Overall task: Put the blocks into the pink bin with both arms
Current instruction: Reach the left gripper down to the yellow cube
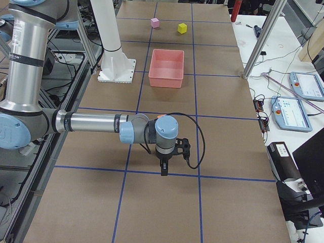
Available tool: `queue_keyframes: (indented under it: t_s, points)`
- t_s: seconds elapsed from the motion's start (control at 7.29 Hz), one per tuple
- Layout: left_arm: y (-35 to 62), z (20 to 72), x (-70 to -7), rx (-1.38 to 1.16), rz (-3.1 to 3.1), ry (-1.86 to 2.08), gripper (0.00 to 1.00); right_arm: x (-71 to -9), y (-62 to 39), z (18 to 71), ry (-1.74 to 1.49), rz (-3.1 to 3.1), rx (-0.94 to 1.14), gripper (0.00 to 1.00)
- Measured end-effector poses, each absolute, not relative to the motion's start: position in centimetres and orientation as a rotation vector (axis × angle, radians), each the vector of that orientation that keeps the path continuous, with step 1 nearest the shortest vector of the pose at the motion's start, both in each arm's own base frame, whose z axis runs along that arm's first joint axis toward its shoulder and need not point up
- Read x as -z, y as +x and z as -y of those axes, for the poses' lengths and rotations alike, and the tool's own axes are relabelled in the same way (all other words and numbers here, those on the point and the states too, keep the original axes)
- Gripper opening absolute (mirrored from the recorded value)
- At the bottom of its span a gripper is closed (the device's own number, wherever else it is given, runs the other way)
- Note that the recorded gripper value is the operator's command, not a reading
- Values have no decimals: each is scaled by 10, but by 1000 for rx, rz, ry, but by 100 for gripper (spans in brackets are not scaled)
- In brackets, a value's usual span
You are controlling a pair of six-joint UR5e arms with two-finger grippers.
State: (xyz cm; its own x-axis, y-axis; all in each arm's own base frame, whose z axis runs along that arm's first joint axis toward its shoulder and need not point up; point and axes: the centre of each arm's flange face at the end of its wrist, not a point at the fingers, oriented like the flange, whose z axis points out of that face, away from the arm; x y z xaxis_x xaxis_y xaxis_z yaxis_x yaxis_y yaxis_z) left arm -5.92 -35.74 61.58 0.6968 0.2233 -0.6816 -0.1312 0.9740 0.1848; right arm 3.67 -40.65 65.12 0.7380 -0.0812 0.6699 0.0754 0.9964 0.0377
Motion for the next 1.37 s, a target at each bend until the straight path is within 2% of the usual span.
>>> queue_keyframes:
  t_s: [0.96,1.37]
  points:
    - [-59,366,-575,-224,-776,210,100,-638,38,411,33,738,86,100]
    - [-58,408,-531,-308,-755,416,100,-588,37,434,134,740,117,100]
